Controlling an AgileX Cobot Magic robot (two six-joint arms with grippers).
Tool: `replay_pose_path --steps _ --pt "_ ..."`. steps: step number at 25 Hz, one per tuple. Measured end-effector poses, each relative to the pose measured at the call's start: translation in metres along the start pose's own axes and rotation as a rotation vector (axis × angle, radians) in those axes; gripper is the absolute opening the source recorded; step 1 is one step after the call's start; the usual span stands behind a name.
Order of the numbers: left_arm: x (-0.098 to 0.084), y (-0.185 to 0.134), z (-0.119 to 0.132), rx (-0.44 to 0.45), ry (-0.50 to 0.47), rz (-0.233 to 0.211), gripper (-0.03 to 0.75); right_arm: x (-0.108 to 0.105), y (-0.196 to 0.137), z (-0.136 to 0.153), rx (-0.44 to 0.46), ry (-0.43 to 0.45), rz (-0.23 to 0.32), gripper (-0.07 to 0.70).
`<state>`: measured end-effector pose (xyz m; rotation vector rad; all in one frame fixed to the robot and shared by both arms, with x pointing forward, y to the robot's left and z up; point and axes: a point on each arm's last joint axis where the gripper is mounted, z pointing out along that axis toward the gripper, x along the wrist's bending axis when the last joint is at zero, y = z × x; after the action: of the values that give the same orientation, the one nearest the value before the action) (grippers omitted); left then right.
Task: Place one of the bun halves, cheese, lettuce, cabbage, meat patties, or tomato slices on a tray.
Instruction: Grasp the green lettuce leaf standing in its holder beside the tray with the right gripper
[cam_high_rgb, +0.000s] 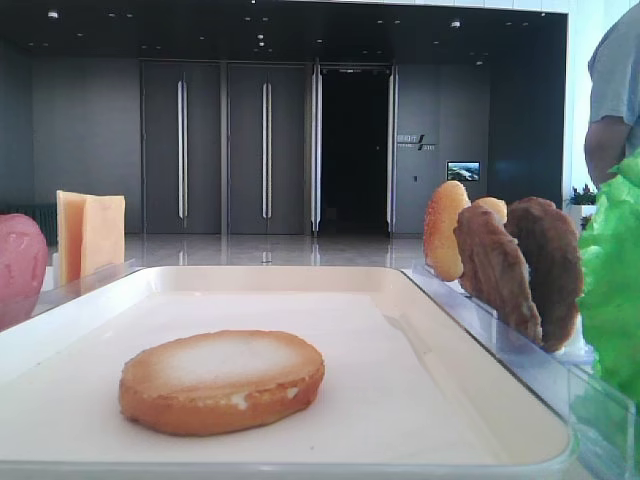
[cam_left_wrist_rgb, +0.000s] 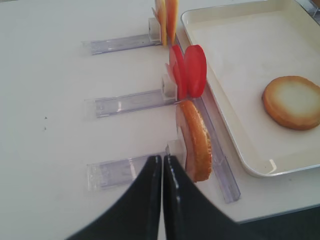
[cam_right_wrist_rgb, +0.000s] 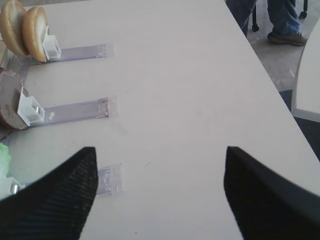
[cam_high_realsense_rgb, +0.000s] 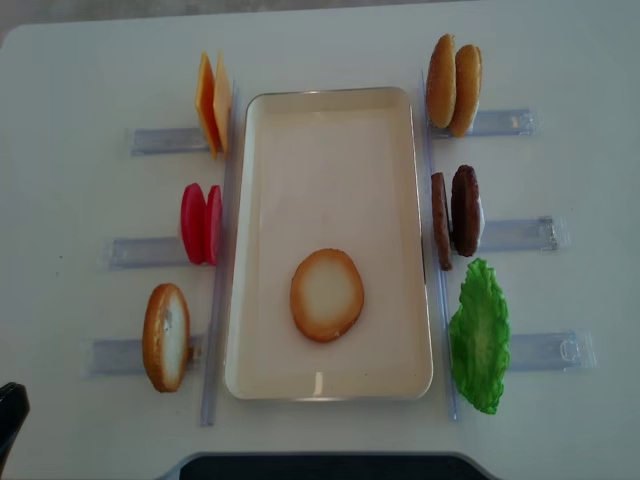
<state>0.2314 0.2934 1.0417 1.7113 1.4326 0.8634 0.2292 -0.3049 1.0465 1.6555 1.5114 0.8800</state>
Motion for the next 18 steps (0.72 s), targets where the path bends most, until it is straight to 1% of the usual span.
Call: replay_pose_path --steps 18 --pt "0.0000 0.0000 0.0000 0.000 0.000 0.000 -0.001 0.0000 0.0000 0.0000 0.000 0.000 0.000 0.531"
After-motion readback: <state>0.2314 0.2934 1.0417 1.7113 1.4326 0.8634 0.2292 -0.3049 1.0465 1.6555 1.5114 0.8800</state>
